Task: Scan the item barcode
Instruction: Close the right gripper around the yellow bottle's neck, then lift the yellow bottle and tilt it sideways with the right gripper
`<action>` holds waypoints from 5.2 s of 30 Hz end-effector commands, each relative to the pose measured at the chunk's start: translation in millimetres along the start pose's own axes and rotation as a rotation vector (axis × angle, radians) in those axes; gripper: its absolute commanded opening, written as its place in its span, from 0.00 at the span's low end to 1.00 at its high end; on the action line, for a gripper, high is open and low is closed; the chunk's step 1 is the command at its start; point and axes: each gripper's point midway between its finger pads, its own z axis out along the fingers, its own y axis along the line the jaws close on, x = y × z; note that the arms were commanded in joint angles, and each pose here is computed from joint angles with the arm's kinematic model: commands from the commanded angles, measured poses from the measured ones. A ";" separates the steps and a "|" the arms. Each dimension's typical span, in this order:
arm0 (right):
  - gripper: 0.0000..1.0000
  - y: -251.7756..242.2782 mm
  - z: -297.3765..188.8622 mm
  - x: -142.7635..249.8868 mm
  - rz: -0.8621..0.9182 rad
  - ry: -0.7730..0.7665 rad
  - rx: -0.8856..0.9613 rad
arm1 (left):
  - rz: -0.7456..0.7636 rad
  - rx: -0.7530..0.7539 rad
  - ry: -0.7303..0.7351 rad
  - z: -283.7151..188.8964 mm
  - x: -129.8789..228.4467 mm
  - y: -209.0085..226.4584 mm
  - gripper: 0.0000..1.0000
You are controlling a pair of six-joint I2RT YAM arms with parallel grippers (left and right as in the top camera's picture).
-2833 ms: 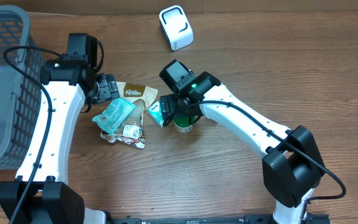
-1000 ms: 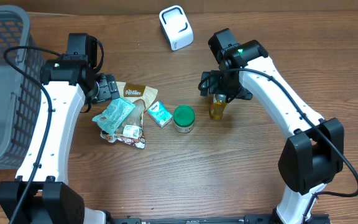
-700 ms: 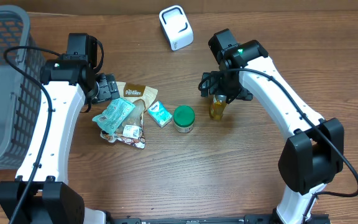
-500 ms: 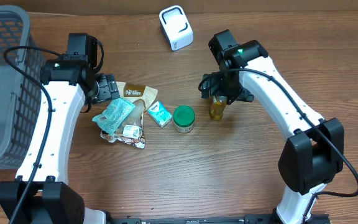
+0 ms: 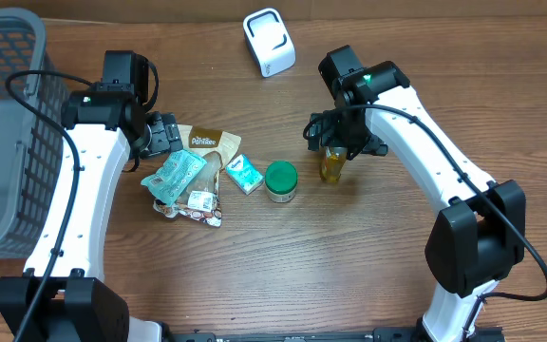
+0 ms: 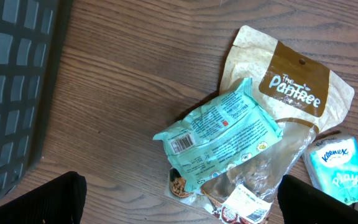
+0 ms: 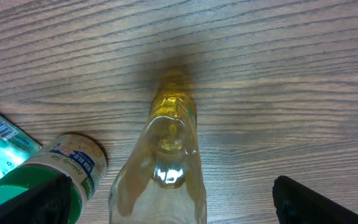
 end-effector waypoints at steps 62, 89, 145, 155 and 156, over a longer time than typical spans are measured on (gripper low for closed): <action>0.86 -7.3 0.9 6.2 0.002 0.012 0.023 | -0.009 -0.001 -0.005 -0.8 -2.1 -1.0 1.00; 0.70 1.2 5.5 9.3 0.002 0.029 -0.024 | -0.009 -0.001 -0.005 -0.8 -2.1 -1.0 1.00; 0.33 9.8 -3.2 2.7 0.001 0.013 -0.071 | -0.009 -0.001 -0.005 -0.8 -2.1 -1.0 1.00; 0.27 15.2 -89.6 -3.5 -0.090 -0.073 -0.345 | -0.009 -0.001 -0.005 -0.8 -2.1 -1.0 1.00; 0.28 16.6 -105.0 -1.8 -0.112 -0.085 -0.425 | -0.009 -0.001 -0.005 -0.8 -2.1 -1.0 1.00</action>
